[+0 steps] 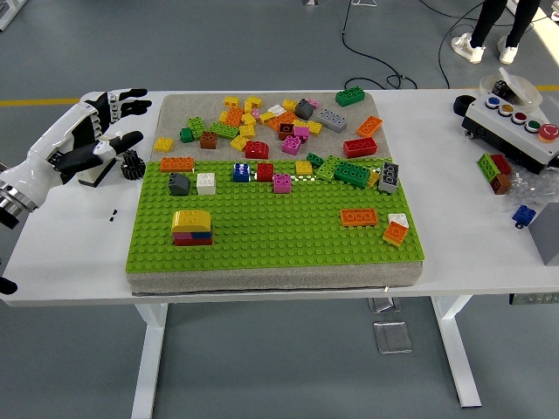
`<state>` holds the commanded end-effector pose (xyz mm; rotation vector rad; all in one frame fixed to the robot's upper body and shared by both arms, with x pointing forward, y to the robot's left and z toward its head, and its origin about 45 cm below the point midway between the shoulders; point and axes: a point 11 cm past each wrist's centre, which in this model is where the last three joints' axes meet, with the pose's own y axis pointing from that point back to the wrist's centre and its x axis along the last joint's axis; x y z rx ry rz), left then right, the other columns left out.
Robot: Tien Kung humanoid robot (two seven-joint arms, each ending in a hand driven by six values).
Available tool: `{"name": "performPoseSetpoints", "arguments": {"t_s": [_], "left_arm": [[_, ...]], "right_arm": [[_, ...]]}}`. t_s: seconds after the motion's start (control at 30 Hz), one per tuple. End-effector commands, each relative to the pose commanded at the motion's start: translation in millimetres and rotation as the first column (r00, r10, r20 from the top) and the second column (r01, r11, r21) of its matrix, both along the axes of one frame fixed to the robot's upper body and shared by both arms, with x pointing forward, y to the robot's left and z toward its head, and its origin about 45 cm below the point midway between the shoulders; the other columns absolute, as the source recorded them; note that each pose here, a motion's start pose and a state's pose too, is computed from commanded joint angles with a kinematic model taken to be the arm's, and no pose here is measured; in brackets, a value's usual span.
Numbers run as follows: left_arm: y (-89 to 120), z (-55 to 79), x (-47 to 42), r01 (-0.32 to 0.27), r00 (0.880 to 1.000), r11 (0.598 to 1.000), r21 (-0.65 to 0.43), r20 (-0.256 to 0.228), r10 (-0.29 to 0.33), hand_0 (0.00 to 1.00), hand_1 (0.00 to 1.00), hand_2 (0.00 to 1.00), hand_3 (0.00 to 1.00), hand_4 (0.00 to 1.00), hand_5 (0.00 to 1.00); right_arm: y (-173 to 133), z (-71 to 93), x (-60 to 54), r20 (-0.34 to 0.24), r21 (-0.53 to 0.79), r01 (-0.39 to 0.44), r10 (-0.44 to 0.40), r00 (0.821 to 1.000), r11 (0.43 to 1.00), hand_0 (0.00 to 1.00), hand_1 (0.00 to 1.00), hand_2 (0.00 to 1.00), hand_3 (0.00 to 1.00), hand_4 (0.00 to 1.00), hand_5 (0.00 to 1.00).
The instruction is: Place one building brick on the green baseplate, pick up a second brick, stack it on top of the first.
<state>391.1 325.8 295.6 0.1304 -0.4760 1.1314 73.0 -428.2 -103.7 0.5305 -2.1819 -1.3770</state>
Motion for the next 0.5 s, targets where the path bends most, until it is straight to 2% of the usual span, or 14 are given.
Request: {"name": "performPoseSetpoints", "arguments": {"t_s": [0.5], "left_arm": [[-2.0, 9.8, 11.3, 0.001, 1.000, 1.000, -0.009, 0.014, -0.001, 0.978, 0.877, 0.861, 0.885, 0.992, 0.669]], "right_arm": [[-12.3, 8.0, 17.2, 0.047, -0.029, 0.038, -0.037, 0.998, 0.999, 0.738, 0.659, 0.710, 0.596, 0.913, 0.497]]}}
